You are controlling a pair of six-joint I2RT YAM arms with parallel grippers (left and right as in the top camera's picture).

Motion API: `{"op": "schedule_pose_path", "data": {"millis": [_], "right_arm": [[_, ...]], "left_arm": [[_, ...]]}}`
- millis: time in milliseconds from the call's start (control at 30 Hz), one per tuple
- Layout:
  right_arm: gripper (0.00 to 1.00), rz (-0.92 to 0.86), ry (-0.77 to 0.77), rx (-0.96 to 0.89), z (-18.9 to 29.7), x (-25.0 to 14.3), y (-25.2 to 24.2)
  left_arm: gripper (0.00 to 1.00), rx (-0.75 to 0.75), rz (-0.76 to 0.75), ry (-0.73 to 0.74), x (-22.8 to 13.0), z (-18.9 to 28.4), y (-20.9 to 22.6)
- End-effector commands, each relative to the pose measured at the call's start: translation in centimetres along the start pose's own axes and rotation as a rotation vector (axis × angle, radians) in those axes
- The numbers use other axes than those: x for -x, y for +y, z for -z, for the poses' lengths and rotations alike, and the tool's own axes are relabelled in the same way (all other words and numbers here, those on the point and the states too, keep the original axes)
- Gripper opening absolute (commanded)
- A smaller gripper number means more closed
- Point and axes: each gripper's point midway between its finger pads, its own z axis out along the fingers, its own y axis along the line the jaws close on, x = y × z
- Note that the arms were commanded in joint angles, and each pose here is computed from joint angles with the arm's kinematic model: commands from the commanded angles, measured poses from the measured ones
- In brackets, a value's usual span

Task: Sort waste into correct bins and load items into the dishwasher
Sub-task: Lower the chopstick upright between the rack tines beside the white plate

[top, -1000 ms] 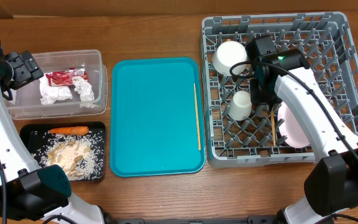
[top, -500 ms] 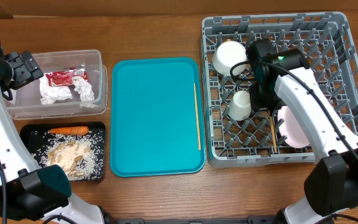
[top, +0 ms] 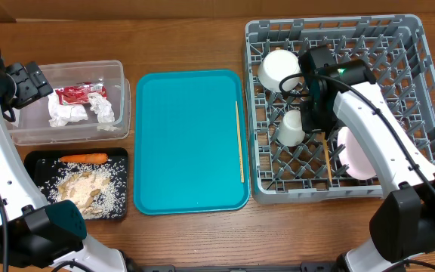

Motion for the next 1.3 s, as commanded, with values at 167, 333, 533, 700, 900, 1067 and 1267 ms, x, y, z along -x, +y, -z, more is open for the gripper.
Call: {"op": "schedule_pose_path", "data": {"millis": [167, 333, 533, 700, 900, 1067, 1267], "right_arm": [[0.04, 0.032, 0.010, 0.001, -0.7, -1.0, -0.3], [0.04, 0.008, -0.014, 0.005, -0.8, -0.3, -0.7], [0.04, -0.011, -0.008, 0.003, -1.1, -0.3, -1.3], [0.04, -0.014, -0.022, 0.005, -1.1, 0.0, -1.3], [0.04, -0.013, -0.016, 0.005, 0.4, 0.1, -1.6], [0.36, -0.002, 0.061, 0.000, 2.1, -1.7, -2.2], [0.49, -0.029, 0.139, -0.020, 2.3, -3.5, -3.0]], "left_arm": [[1.00, 0.007, -0.009, -0.038, 0.4, 1.2, 0.4], [1.00, 0.007, -0.009, -0.038, 0.4, 1.2, 0.4], [1.00, 0.007, -0.009, -0.038, 0.4, 1.2, 0.4], [1.00, 0.007, -0.009, -0.038, 0.4, 1.2, 0.4], [1.00, 0.007, -0.009, -0.038, 0.4, 1.2, 0.4], [1.00, 0.007, -0.009, -0.038, 0.4, 1.2, 0.4], [1.00, 0.007, -0.009, -0.038, 0.4, 1.2, 0.4]]}}
